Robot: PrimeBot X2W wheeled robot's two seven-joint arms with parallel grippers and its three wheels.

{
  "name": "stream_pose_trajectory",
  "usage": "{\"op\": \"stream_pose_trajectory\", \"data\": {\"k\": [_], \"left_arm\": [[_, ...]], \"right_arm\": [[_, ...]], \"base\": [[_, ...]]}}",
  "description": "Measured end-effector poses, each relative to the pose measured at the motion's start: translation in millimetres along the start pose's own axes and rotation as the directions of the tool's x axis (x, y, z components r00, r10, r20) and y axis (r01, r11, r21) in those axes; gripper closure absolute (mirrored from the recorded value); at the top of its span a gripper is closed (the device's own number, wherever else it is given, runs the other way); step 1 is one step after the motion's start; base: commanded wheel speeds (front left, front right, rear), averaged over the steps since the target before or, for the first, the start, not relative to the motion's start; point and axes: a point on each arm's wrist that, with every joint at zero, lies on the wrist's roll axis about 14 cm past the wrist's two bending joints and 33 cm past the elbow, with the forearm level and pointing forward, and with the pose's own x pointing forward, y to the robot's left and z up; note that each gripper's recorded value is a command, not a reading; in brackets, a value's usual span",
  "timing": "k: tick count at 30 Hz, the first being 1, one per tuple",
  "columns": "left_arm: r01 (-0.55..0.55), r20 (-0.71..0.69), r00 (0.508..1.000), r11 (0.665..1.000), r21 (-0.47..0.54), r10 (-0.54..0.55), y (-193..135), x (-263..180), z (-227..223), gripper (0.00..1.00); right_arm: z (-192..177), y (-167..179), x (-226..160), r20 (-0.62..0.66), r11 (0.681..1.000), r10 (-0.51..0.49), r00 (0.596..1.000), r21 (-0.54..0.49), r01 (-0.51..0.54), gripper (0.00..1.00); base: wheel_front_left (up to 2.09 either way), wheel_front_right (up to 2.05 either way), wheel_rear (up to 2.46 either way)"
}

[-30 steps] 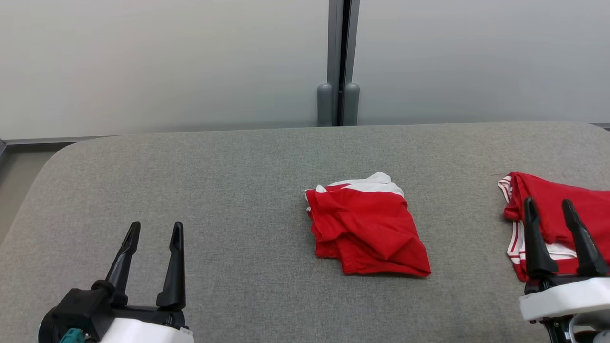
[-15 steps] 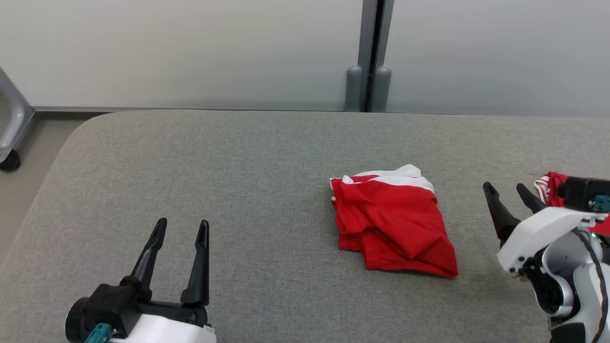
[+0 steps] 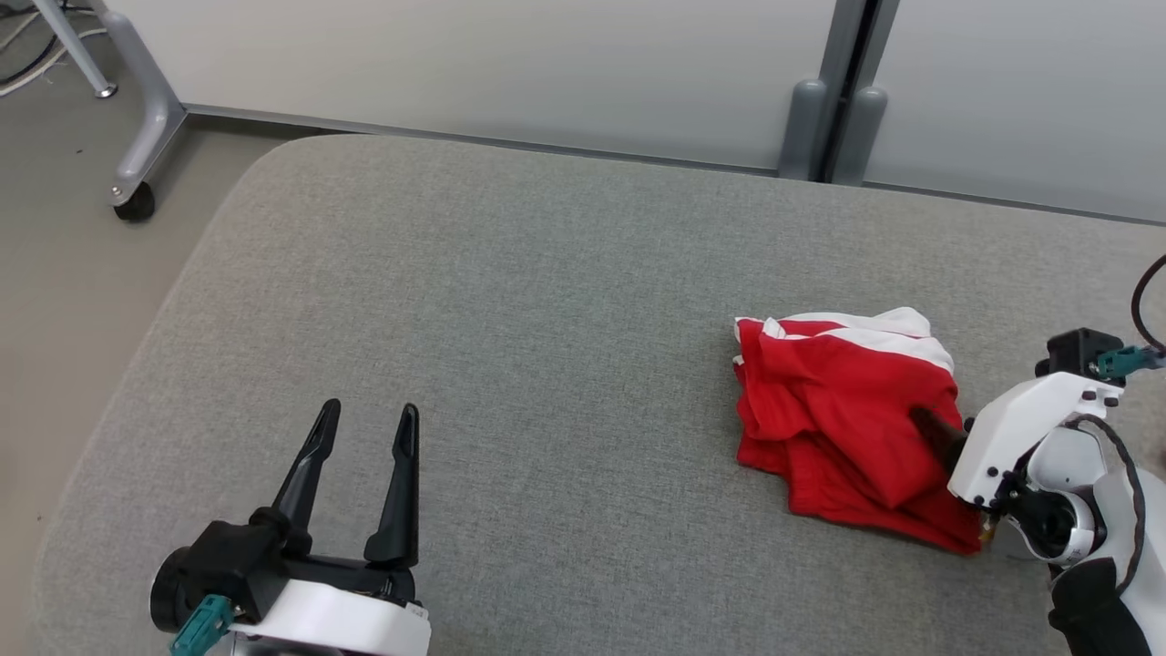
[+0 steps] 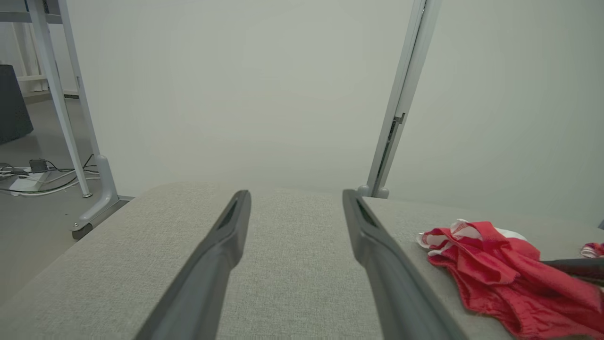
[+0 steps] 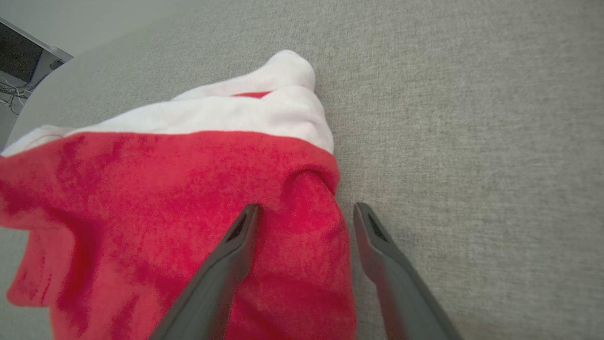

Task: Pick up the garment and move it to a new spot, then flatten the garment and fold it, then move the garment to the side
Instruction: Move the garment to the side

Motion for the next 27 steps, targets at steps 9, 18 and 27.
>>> {"op": "stream_pose_trajectory", "data": {"k": [9, 18, 27], "left_arm": [[-0.030, -0.006, 1.000, 0.999, 0.010, 0.031, 10, -3, -2, 0.00], [0.036, 0.013, 0.999, 0.999, 0.011, -0.036, -7, 1, 4, 0.00], [0.279, -0.002, 0.960, 0.960, -0.026, -0.279, -79, 19, 0, 0.00]], "right_arm": [[-15, 5, 15, -0.074, 0.998, 0.019, 0.997, 0.055, -0.015, 1.00], [20, 19, -3, 0.087, 0.999, 0.052, 0.995, 0.010, -0.053, 1.00], [33, -3, -58, 0.181, 1.000, 0.019, 0.983, -0.004, -0.018, 1.00]], "base": [[0.00, 0.00, 0.00], [0.00, 0.00, 0.00], [0.00, 0.00, 0.00]]}}
